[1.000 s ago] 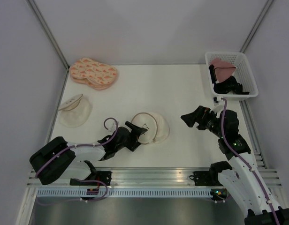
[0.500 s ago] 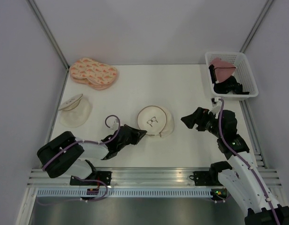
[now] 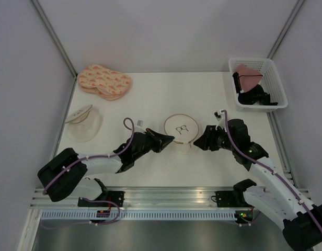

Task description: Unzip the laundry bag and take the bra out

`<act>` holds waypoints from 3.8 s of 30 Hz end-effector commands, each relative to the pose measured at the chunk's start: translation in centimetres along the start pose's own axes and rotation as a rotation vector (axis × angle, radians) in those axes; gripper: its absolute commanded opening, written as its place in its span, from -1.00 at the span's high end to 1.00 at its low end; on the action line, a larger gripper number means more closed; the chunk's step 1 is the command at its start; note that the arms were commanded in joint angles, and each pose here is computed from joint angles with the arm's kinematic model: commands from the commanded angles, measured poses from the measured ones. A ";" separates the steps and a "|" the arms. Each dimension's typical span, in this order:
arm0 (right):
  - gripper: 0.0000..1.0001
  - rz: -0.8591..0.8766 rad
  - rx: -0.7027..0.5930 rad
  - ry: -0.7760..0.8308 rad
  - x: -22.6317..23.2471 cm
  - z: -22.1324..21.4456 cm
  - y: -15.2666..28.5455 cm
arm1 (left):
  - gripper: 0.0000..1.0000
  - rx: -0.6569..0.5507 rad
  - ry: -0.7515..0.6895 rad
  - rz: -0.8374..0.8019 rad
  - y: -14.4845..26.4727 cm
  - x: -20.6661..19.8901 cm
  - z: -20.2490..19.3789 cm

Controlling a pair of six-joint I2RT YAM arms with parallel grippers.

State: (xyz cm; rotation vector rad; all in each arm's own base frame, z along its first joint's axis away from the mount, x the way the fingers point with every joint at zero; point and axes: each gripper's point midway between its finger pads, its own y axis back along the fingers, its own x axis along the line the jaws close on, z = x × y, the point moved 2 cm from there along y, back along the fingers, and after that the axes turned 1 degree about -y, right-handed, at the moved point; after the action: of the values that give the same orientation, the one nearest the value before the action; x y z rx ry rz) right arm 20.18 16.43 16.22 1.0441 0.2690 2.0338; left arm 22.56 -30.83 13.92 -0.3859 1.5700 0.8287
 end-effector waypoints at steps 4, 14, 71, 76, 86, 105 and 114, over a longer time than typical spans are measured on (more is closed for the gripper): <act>-0.01 0.015 -0.019 0.018 1.6 1.1 -0.9 | 0.95 0.050 -0.010 -0.082 0.9 -3.0 -0.5; 0.02 0.028 0.050 0.044 3.6 -1.1 -3.2 | 0.95 0.050 0.009 -0.081 0.7 -2.9 -0.5; 0.71 -0.130 0.071 0.081 2.4 -2.5 -5.0 | 0.95 0.069 -0.020 -0.070 2.9 -2.1 -0.6; 0.98 -0.300 0.069 0.089 0.1 -2.1 -3.5 | 0.95 0.066 -0.030 -0.069 3.4 -1.9 -0.5; 0.97 -0.563 0.061 0.138 -2.9 -0.7 -0.5 | 0.95 0.102 -0.101 0.007 5.5 0.3 -0.1; 0.99 -0.528 0.122 0.180 -2.3 -1.1 -0.6 | 0.95 0.100 -0.276 0.036 6.4 0.8 6.4; 0.99 -0.262 0.194 0.160 1.1 -3.0 -1.7 | 0.95 0.236 -0.392 -0.147 -1.0 -7.3 8.2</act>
State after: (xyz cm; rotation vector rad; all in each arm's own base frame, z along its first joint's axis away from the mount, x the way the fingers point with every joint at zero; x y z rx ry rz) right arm 19.62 18.81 14.85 0.8766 0.6170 1.8417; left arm 27.86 -26.25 16.83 -0.0910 1.4120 0.6598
